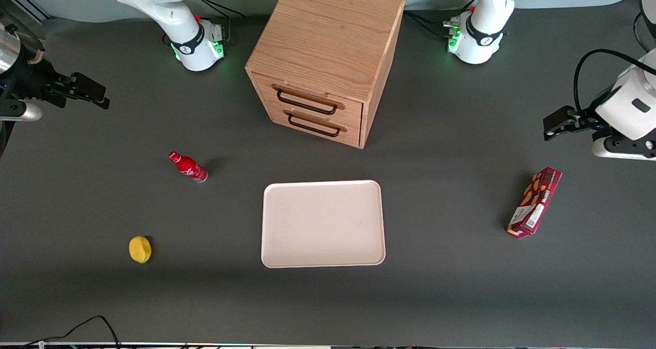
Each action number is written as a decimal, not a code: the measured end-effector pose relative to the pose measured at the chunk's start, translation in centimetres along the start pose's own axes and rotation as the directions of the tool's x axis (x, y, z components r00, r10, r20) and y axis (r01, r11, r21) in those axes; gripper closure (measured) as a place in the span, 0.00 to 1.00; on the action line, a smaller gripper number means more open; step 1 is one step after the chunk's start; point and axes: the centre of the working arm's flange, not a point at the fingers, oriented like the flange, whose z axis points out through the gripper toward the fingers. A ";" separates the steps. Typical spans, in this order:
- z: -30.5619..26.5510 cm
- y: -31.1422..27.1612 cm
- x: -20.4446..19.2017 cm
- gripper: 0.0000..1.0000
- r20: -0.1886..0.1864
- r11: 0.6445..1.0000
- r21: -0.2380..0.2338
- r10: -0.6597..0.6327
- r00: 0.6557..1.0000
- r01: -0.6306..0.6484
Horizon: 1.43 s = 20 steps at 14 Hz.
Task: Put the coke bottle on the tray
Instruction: 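Move the right gripper toward the red Coca-Cola bottle, then close the right gripper around the red Coca-Cola bottle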
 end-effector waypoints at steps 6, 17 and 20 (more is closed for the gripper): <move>1.6 -0.2 1.2 0.00 0.056 1.000 -0.008 0.000 0.998 0.000; 29.2 -0.2 1.5 0.00 0.006 1.000 0.001 0.005 1.000 -0.005; 31.9 -0.2 1.6 0.03 -0.031 1.000 0.007 0.013 0.999 -0.012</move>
